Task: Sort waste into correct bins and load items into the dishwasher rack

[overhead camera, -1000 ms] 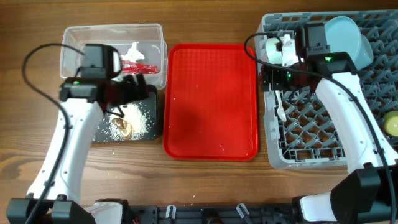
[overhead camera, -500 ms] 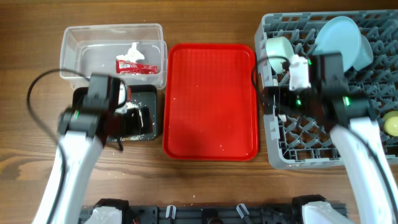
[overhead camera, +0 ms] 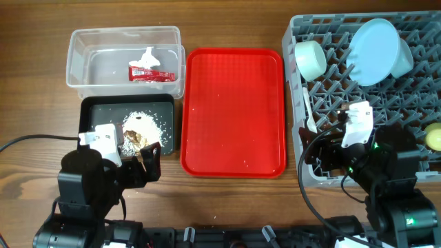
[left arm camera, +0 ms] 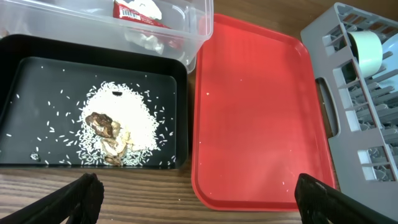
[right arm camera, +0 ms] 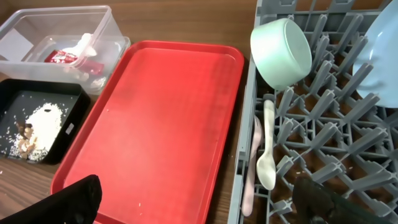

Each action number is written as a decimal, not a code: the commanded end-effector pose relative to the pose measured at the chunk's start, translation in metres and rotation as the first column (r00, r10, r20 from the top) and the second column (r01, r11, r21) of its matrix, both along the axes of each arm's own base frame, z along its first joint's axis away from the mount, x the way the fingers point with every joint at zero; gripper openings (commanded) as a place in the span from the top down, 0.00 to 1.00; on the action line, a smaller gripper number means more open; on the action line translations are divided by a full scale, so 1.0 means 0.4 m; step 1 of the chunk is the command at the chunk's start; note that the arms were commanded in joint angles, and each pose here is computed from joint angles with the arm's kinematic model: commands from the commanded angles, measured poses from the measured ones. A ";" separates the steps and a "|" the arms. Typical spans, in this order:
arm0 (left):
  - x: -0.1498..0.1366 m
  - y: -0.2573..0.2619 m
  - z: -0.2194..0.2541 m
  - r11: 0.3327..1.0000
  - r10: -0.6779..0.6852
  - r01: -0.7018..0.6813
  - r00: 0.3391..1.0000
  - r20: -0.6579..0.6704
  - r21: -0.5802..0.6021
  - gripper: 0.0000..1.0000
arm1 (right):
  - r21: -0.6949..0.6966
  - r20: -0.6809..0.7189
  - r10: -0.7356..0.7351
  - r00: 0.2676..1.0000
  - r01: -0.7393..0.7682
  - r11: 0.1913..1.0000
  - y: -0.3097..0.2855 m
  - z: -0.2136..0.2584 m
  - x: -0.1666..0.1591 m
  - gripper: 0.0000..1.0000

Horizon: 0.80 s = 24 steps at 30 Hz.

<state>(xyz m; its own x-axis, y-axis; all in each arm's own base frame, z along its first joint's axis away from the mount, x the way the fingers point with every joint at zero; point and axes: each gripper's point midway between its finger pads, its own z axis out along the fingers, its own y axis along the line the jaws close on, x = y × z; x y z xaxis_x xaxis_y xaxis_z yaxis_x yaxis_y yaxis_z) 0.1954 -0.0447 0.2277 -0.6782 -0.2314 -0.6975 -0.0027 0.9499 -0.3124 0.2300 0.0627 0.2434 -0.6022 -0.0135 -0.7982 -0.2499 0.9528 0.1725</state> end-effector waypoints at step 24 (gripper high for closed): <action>-0.003 0.001 -0.010 1.000 0.011 -0.011 1.000 -0.010 -0.007 0.00 | 0.033 0.693 -0.065 0.718 0.059 0.998 -0.036 -0.009 -0.004 0.00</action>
